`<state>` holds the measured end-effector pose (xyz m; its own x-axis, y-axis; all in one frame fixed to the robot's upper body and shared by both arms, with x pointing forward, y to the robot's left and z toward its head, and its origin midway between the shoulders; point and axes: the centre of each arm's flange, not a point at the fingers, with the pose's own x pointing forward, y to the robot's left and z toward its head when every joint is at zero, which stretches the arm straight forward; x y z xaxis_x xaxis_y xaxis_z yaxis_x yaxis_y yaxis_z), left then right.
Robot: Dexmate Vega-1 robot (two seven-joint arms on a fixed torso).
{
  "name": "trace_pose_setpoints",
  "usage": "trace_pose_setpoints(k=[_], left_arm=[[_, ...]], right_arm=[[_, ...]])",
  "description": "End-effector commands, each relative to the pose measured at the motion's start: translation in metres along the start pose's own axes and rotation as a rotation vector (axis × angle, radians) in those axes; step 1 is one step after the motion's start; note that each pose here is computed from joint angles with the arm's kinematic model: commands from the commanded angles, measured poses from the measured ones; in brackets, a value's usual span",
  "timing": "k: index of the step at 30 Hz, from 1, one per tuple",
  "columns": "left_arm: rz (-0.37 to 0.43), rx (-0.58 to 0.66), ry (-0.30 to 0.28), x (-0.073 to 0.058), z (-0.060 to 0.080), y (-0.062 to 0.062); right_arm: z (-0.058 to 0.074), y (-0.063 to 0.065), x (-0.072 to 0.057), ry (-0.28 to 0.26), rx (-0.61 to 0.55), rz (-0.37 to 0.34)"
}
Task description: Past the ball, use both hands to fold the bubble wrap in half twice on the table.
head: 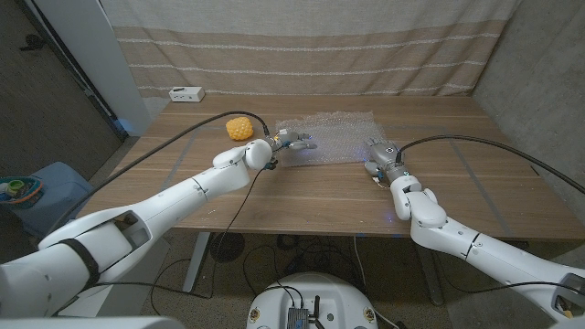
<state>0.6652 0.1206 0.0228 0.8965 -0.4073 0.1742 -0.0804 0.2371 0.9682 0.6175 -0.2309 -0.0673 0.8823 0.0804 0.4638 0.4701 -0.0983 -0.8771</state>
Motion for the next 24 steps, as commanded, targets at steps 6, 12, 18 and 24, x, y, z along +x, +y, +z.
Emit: trace_pose_setpoints(k=[6, 12, 18, 24], left_arm=[[-0.074, -0.006, -0.049, 0.006, -0.005, -0.005], [-0.073, -0.002, -0.051, 0.006, -0.004, -0.002], [-0.080, 0.003, -0.060, 0.005, -0.002, -0.003], [-0.081, 0.006, -0.068, 0.003, 0.000, -0.003]], right_arm=[[0.013, 0.010, 0.001, -0.099, -0.035, -0.350], [0.012, 0.002, -0.005, -0.133, -0.064, -0.507], [0.014, -0.007, -0.008, -0.163, -0.103, -0.632], [0.021, -0.018, -0.005, -0.241, -0.162, -0.674]])
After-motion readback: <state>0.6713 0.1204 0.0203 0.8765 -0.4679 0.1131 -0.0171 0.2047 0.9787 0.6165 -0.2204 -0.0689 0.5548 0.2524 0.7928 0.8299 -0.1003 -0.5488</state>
